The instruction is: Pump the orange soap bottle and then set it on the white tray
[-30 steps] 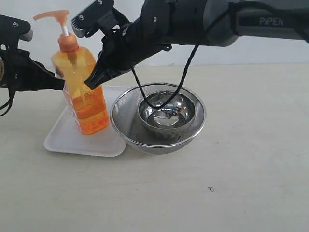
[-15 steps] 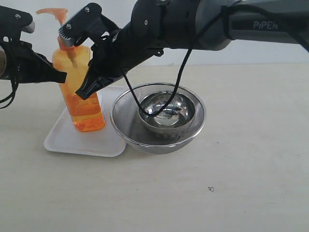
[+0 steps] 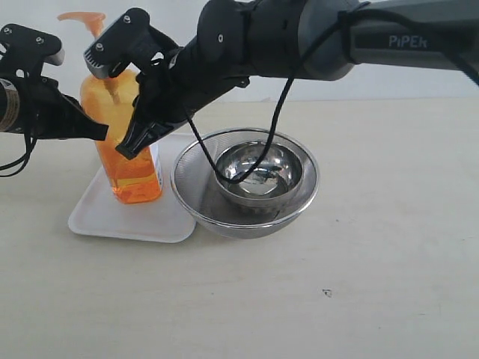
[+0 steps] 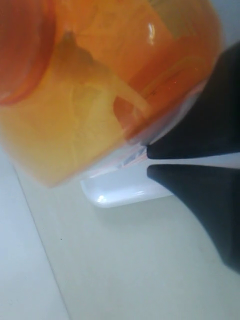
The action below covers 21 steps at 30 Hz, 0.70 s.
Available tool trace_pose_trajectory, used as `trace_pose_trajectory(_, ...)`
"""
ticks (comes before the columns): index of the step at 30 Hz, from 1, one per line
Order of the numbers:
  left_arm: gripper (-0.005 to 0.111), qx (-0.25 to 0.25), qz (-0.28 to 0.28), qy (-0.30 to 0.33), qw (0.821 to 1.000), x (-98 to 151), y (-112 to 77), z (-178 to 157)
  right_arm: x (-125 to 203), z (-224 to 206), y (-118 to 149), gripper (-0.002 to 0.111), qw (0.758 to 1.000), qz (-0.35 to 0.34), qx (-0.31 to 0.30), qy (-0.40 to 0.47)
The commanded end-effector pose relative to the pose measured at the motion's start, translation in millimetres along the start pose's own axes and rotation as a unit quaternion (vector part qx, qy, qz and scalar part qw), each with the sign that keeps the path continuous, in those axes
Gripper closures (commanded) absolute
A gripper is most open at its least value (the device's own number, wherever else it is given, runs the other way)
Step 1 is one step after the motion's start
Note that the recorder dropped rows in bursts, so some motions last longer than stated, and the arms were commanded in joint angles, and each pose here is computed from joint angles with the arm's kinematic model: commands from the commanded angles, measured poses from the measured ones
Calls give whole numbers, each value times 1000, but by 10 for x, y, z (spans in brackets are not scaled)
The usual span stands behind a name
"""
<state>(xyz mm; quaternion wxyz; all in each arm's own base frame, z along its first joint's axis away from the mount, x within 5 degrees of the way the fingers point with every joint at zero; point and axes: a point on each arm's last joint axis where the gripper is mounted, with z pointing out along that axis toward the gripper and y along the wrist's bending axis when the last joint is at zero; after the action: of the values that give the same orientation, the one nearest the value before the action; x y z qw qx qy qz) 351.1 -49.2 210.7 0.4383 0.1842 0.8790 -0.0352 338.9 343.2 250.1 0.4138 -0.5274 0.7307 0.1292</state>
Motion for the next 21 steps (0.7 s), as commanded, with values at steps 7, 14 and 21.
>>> trace_pose_trajectory(7, 102, 9, 6, -2, 1000, -9, -14, 2, -29, -27, -67, 108, 999, -41, 30, -8)
trace_pose_trajectory(14, 102, 10, 10, -2, 1000, -9, -16, 2, -41, -28, -76, 108, 998, -40, 35, -15)
trace_pose_trajectory(21, 102, 9, 14, -5, 1000, -31, -11, 0, -55, -28, -73, 108, 998, -40, 38, -20)
